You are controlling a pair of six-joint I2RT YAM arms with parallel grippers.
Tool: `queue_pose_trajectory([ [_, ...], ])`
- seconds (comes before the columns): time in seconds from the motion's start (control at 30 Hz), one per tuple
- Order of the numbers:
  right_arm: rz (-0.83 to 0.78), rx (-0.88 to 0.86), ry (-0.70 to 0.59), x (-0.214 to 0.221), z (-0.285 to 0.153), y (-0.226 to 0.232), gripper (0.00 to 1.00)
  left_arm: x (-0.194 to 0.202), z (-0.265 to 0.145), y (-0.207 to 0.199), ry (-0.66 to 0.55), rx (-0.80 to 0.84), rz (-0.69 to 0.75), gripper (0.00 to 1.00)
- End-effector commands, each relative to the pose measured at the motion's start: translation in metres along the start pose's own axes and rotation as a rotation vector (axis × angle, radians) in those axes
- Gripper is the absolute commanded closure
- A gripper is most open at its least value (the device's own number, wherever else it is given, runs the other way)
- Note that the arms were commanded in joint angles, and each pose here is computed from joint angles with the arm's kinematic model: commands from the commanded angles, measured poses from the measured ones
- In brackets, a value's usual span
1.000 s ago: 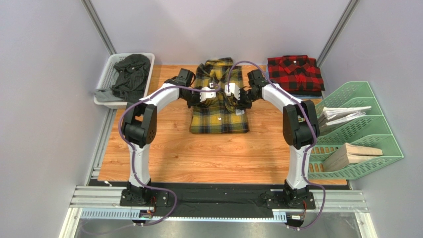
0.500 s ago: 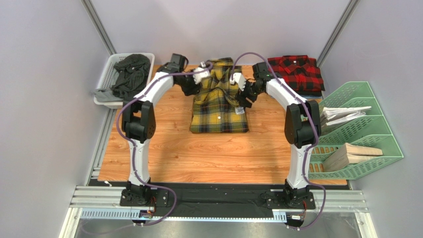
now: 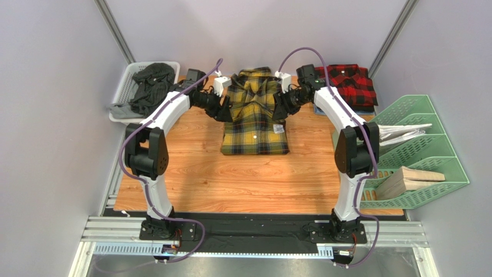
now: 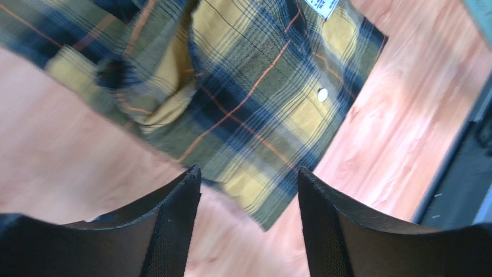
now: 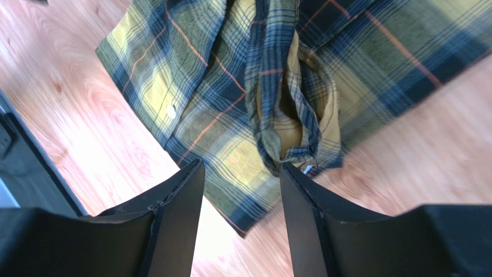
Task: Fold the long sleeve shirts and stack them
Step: Fold the shirt
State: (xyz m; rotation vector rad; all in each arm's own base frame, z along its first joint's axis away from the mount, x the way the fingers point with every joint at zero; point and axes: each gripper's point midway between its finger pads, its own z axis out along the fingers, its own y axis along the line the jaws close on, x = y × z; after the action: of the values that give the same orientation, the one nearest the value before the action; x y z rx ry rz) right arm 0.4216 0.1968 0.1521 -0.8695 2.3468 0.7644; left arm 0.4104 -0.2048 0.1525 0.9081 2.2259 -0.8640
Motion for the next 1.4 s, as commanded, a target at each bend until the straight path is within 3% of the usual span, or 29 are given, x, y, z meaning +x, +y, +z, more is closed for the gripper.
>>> queue_pose_trajectory([
  [0.0, 0.117, 0.045, -0.006, -0.001, 0.017, -0.019, 0.45, -0.013, 0.017, 0.029, -0.058, -0.066, -0.169, 0.28],
  [0.03, 0.098, 0.057, -0.014, -0.004, 0.021, -0.024, 0.46, -0.028, 0.017, 0.035, -0.076, -0.079, -0.145, 0.26],
  [0.17, 0.037, 0.136, -0.047, -0.025, 0.033, -0.052, 0.49, -0.019, 0.046, 0.062, 0.009, -0.096, -0.151, 0.27],
  [0.3, 0.023, 0.239, -0.028, -0.029, 0.062, -0.097, 0.55, -0.016, 0.060, 0.083, 0.049, -0.129, -0.177, 0.34],
  [0.47, 0.015, 0.381, -0.024, -0.036, 0.066, -0.131, 0.67, -0.012, 0.066, 0.115, 0.076, -0.259, -0.211, 0.45],
  [0.5, 0.013, 0.399, -0.019, -0.035, 0.065, -0.134, 0.69, -0.013, 0.065, 0.120, 0.072, -0.275, -0.210, 0.57],
  [0.57, -0.005, 0.431, 0.000, -0.029, 0.059, -0.139, 0.74, -0.014, 0.061, 0.126, 0.054, -0.278, -0.232, 0.70],
  [0.6, -0.005, 0.436, 0.009, -0.026, 0.058, -0.139, 0.77, -0.015, 0.059, 0.129, 0.042, -0.279, -0.236, 0.87],
  [0.63, -0.001, 0.438, 0.015, -0.021, 0.058, -0.140, 0.77, -0.015, 0.058, 0.129, 0.036, -0.270, -0.242, 0.97],
  [0.67, -0.003, 0.444, 0.001, -0.026, 0.051, -0.138, 0.76, -0.017, 0.052, 0.129, 0.019, -0.251, -0.255, 1.00],
  [0.77, 0.015, 0.452, -0.061, -0.043, 0.031, -0.135, 0.36, -0.021, 0.034, 0.123, -0.017, -0.241, -0.264, 0.97],
  [0.83, 0.029, 0.453, -0.099, -0.053, 0.013, -0.133, 0.34, -0.015, 0.028, 0.116, -0.058, -0.202, -0.281, 0.87],
  [0.9, 0.014, 0.405, -0.134, -0.061, -0.008, -0.117, 0.35, -0.037, 0.012, 0.089, -0.141, -0.115, -0.249, 0.64],
  [1.0, 0.033, 0.283, -0.154, -0.056, -0.017, -0.081, 0.44, -0.031, 0.014, 0.048, -0.107, -0.023, -0.241, 0.48],
  [1.07, 0.074, 0.145, -0.172, -0.052, -0.013, -0.051, 0.55, -0.024, 0.025, 0.036, -0.074, -0.010, -0.267, 0.46],
  [1.17, 0.145, 0.004, -0.126, -0.035, 0.001, -0.018, 0.62, -0.014, 0.040, 0.042, -0.036, -0.056, -0.333, 0.45],
  [1.37, 0.286, -0.148, 0.025, 0.005, 0.036, 0.005, 0.63, -0.003, 0.059, 0.058, 0.027, -0.097, -0.368, 0.47],
])
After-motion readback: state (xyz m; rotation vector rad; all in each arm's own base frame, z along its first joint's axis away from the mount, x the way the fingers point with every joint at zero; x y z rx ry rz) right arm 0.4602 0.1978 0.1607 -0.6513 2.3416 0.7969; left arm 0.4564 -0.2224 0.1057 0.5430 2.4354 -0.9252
